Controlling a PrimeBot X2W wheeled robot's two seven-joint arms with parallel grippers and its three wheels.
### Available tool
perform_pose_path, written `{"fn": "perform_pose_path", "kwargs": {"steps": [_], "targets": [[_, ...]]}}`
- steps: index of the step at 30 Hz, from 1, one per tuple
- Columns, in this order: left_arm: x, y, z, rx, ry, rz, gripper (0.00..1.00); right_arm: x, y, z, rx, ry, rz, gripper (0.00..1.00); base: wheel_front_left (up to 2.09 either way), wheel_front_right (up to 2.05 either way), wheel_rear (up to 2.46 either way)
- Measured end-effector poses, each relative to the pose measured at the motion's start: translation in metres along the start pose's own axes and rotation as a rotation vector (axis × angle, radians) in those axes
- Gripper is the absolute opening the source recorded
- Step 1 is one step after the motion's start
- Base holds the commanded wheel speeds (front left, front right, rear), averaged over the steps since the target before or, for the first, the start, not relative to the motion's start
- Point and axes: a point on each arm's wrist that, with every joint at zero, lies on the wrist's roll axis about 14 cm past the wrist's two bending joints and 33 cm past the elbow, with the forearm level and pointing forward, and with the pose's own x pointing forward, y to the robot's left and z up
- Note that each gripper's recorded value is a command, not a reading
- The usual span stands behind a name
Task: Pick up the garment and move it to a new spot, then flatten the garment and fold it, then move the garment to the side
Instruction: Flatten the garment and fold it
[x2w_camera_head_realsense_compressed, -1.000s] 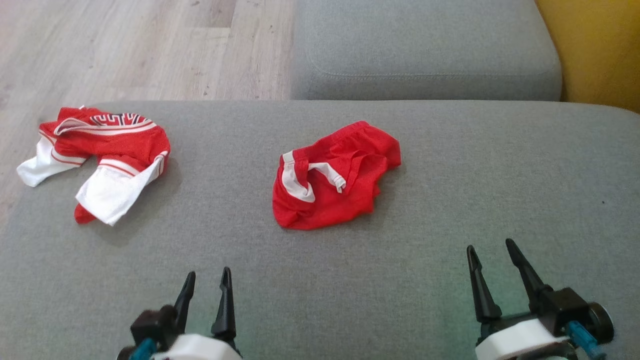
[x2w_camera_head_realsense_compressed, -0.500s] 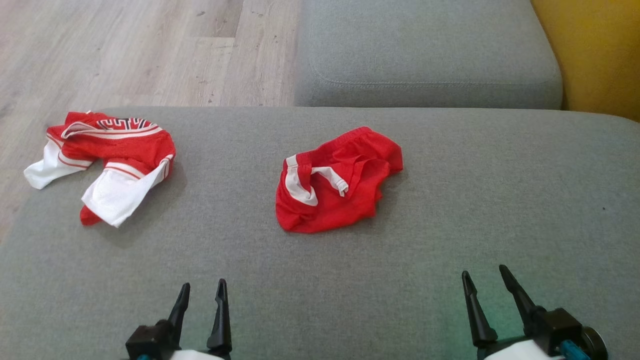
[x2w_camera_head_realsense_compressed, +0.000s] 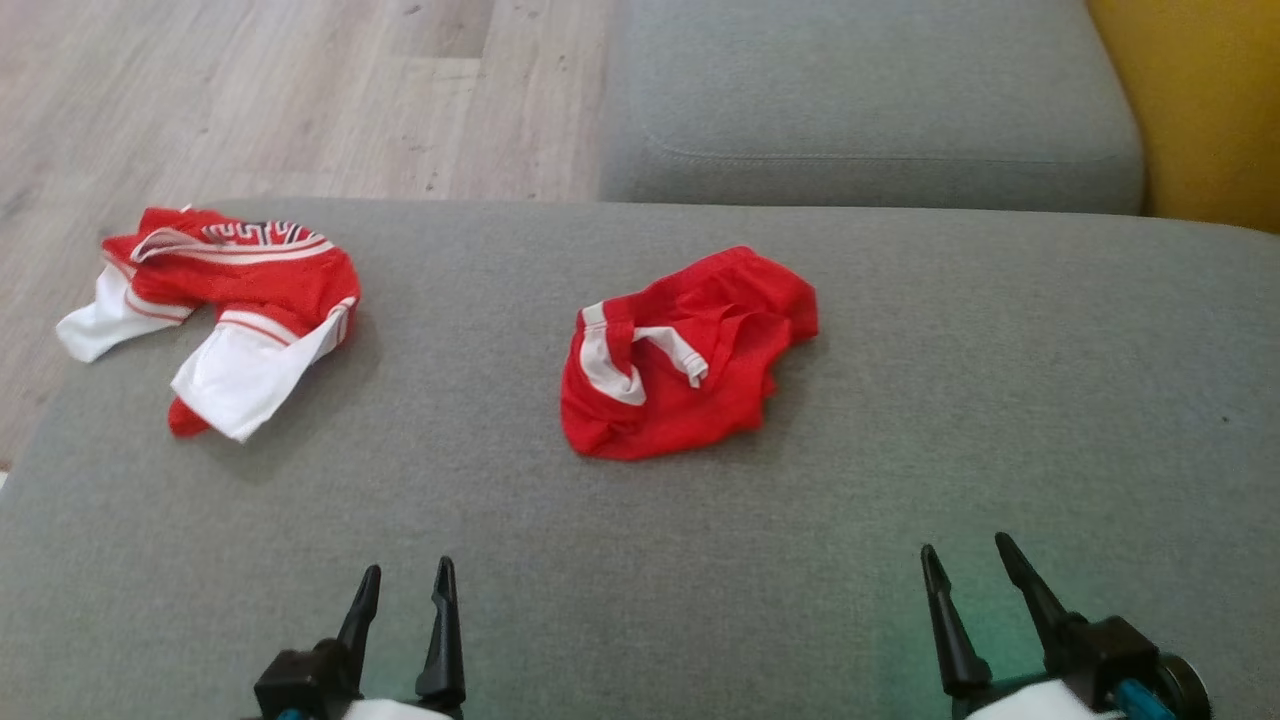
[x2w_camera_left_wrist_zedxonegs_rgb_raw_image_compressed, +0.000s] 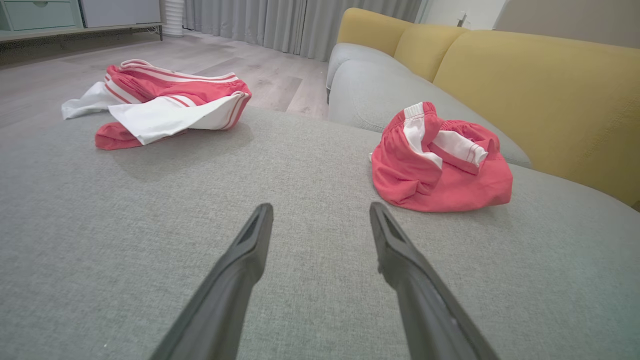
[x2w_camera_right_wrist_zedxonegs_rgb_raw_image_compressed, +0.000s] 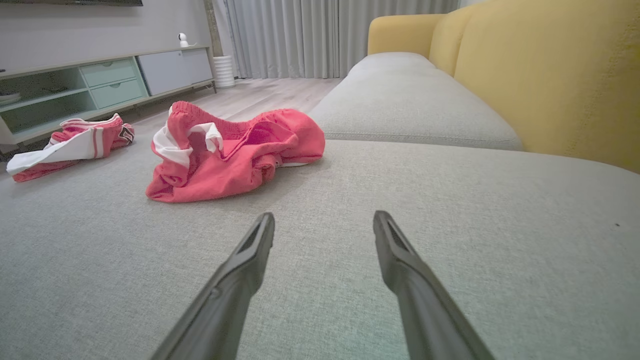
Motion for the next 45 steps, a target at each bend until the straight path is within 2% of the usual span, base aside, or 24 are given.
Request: {"fn": "perform_pose_path", "kwargs": {"steps": [4,9,12,19,25,26,28,38,45], "targets": [[-0.002,0.005,0.000,0.000,-0.003,0.021,1.00,0.015,0.013,0.008,-0.029,-0.016,0.052,1.00,0.00,0.00,0.00],[-0.006,0.014,0.000,0.000,-0.001,0.056,1.00,0.059,0.051,0.037,-0.100,-0.068,0.193,1.00,0.00,0.00,0.00],[-0.009,0.022,-0.002,-0.001,0.009,0.088,1.00,0.084,0.072,0.042,-0.129,-0.050,0.266,1.00,0.00,0.00,0.00],[-0.008,0.038,0.004,-0.026,-0.004,0.168,1.00,0.141,0.095,0.021,-0.184,0.068,0.345,1.00,0.00,0.00,0.00],[-0.018,0.056,-0.007,-0.039,0.021,0.247,1.00,0.164,0.113,-0.015,-0.202,0.188,0.402,1.00,0.00,0.00,0.00],[-0.020,0.059,-0.010,-0.046,0.030,0.265,1.00,0.168,0.114,-0.023,-0.198,0.215,0.405,0.53,0.00,0.00,0.00],[-0.019,0.061,-0.011,-0.049,0.036,0.275,1.00,0.174,0.110,-0.024,-0.197,0.212,0.390,0.00,0.00,0.00,0.00],[-0.003,0.044,-0.005,-0.031,0.015,0.199,1.00,0.171,0.082,0.026,-0.185,0.030,0.311,0.00,0.00,0.00,0.00],[0.005,0.021,0.005,-0.019,-0.020,0.108,1.00,0.120,0.030,0.026,-0.208,0.045,0.155,0.00,0.00,0.00,0.00]]}}
